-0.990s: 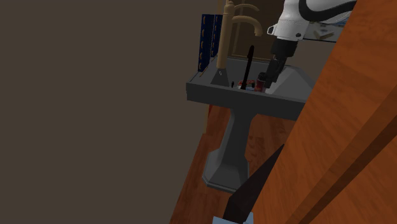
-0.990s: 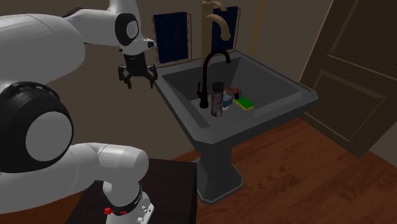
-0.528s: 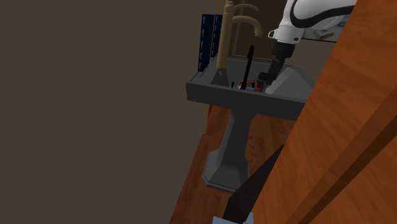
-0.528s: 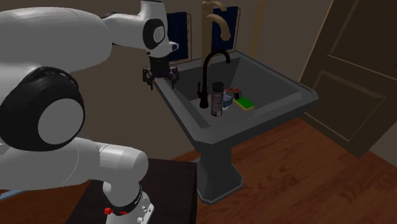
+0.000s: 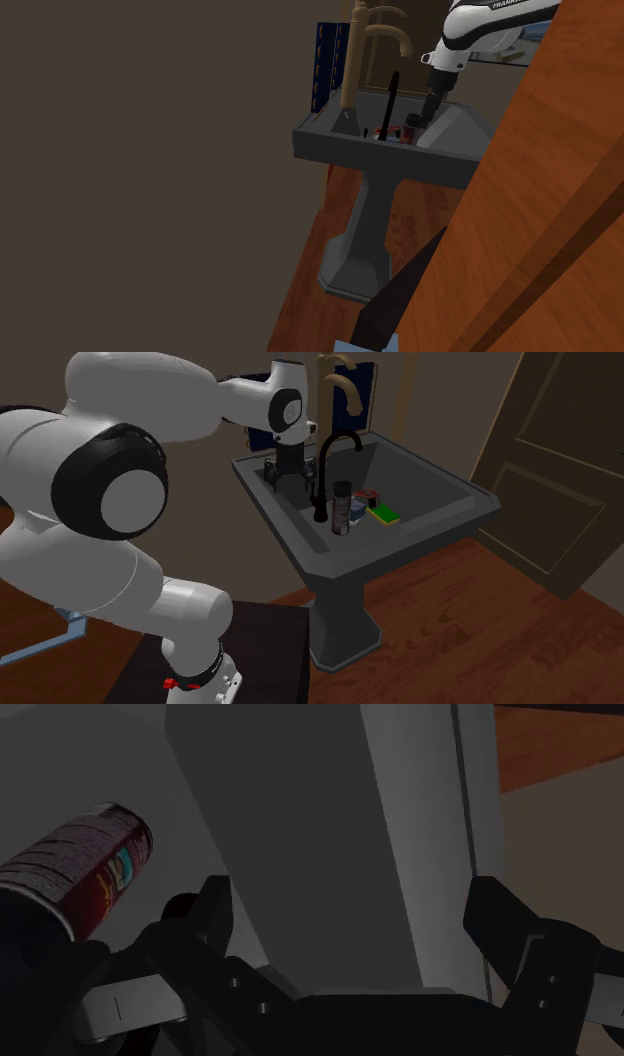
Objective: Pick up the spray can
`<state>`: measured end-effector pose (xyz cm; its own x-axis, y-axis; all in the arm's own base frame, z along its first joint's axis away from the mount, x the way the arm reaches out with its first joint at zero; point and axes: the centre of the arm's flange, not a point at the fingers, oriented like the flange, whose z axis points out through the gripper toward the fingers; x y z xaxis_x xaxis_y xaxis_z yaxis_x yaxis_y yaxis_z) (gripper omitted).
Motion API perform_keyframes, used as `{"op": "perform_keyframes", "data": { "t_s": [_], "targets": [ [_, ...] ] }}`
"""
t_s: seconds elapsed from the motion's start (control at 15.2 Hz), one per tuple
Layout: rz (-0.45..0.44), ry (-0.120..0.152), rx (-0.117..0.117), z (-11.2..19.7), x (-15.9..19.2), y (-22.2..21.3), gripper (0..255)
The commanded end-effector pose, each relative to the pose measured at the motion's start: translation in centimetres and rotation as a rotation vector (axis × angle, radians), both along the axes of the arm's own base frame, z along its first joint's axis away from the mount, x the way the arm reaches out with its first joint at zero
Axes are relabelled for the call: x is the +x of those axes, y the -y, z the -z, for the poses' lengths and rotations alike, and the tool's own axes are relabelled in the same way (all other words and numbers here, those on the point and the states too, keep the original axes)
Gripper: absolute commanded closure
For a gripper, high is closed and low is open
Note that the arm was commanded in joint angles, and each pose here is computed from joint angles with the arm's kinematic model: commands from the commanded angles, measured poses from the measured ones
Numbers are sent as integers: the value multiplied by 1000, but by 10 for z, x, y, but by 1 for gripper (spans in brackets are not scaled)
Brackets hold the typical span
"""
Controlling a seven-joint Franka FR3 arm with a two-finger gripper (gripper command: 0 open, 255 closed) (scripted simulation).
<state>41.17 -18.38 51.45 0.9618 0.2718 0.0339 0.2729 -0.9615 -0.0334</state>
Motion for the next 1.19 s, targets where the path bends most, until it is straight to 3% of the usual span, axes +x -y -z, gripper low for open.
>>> {"op": "perform_keyframes", "data": {
  "t_s": [0.0, 0.79, 1.12],
  "targets": [
    [-12, 2, -1, 2, 10, 22, 0],
    [-72, 13, 2, 31, 81, 161, 0],
    [-74, 13, 3, 53, 84, 166, 0]
  ]
}}
